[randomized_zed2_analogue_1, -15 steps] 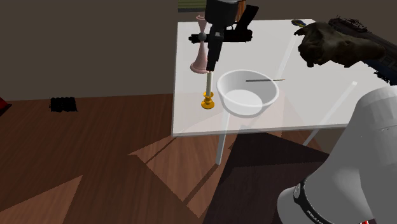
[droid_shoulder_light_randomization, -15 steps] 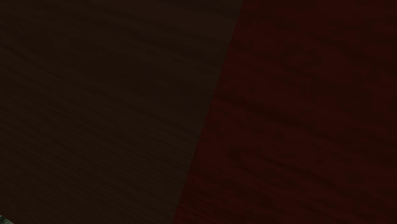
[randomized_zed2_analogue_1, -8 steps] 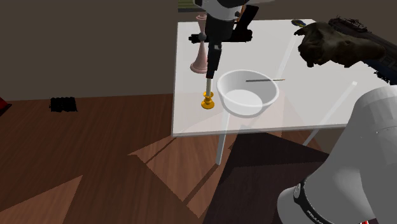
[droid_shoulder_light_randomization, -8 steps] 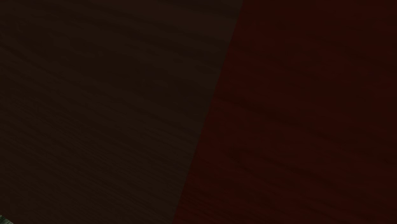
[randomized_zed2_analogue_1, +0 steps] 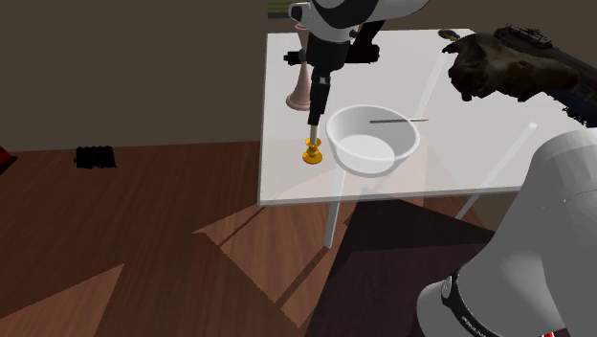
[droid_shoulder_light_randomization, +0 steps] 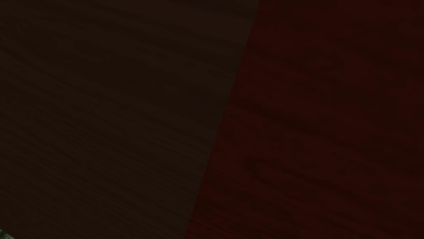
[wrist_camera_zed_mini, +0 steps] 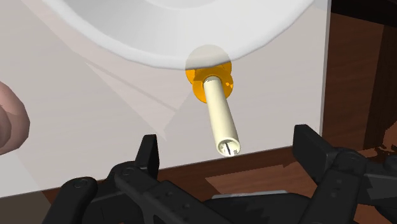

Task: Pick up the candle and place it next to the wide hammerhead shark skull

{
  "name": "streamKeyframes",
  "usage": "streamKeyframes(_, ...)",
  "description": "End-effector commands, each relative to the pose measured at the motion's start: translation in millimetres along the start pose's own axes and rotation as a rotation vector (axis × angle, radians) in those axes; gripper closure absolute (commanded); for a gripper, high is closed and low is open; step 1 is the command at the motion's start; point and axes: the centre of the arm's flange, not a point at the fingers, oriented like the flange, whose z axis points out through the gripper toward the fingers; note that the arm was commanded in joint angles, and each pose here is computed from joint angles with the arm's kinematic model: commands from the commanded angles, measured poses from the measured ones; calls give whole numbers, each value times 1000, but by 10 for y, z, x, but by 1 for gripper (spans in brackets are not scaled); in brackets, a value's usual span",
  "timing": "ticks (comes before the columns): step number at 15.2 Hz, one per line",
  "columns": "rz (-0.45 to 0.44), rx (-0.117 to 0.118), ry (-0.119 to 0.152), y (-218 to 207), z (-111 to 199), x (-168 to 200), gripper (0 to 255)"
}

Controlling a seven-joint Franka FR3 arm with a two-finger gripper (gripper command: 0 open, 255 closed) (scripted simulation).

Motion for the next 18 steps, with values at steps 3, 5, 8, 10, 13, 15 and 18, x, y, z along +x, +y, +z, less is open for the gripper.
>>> streamKeyframes(3, 0, 0, 0, 0, 2, 0, 255)
streamKeyframes(5, 0, 0, 0, 0, 2, 0, 255)
streamKeyframes(8, 0, 0, 0, 0, 2, 0, 255)
streamKeyframes(10, 0, 0, 0, 0, 2, 0, 255)
streamKeyframes(13, 0, 0, 0, 0, -50, 8, 255)
streamKeyframes(15, 0, 0, 0, 1, -155, 23, 255)
streamKeyframes(18, 0, 0, 0, 3, -312, 46, 255)
